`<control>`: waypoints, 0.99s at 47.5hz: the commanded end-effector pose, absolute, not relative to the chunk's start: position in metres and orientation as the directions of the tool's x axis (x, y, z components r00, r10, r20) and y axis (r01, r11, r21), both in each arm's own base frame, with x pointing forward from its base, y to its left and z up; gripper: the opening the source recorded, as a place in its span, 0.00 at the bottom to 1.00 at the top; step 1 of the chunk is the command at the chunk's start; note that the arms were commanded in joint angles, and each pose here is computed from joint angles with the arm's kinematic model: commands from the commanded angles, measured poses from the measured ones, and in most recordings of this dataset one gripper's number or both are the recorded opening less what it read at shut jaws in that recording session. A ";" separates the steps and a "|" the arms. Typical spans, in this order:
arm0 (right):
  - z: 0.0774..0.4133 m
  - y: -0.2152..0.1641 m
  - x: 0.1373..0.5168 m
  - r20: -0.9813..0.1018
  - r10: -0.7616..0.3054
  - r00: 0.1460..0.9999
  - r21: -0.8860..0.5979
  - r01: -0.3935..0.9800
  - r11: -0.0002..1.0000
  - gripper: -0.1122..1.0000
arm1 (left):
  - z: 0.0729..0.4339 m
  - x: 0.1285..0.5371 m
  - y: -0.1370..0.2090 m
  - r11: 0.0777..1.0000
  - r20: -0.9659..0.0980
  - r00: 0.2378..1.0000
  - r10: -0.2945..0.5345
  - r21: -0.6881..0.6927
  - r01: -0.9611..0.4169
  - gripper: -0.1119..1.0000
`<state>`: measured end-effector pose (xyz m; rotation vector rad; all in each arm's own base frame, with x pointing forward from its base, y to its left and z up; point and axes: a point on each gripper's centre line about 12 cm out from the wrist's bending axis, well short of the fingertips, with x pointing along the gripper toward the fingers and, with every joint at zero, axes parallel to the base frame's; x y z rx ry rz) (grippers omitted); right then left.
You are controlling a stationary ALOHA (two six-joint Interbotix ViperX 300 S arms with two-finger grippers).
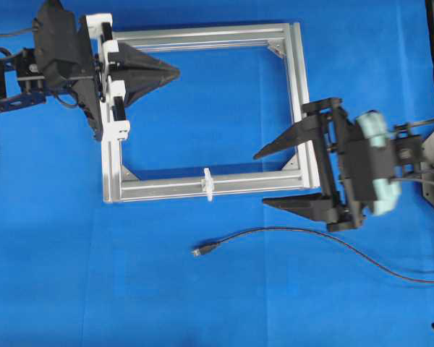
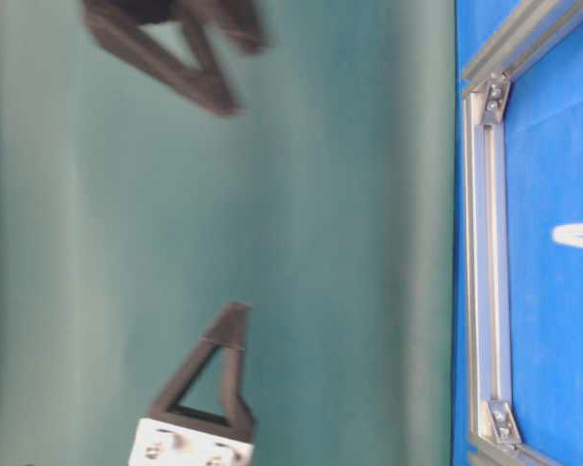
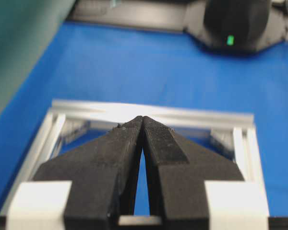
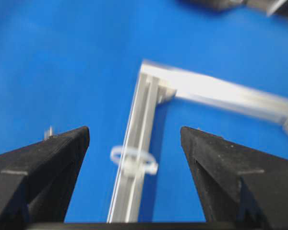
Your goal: Insert the wire through the string loop located in the center.
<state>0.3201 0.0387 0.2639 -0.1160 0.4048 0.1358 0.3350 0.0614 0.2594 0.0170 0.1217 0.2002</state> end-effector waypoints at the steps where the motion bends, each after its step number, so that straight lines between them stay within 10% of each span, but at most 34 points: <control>1: 0.254 0.026 0.328 -0.433 0.068 0.899 -0.084 -0.116 0.990 0.77 | 0.288 0.338 0.050 0.986 -0.027 0.986 0.166 0.030 -0.165 0.10; 23: 0.253 -0.071 0.342 -0.429 -0.184 0.885 -0.105 0.153 0.983 0.77 | 0.284 0.314 -0.039 0.994 -0.052 0.993 -0.104 0.017 0.105 0.10; 47: 0.326 -0.034 0.329 -0.237 -0.101 0.966 -0.132 0.070 0.989 0.77 | 0.222 0.336 -0.004 1.000 -0.276 0.961 0.007 0.018 -0.002 0.10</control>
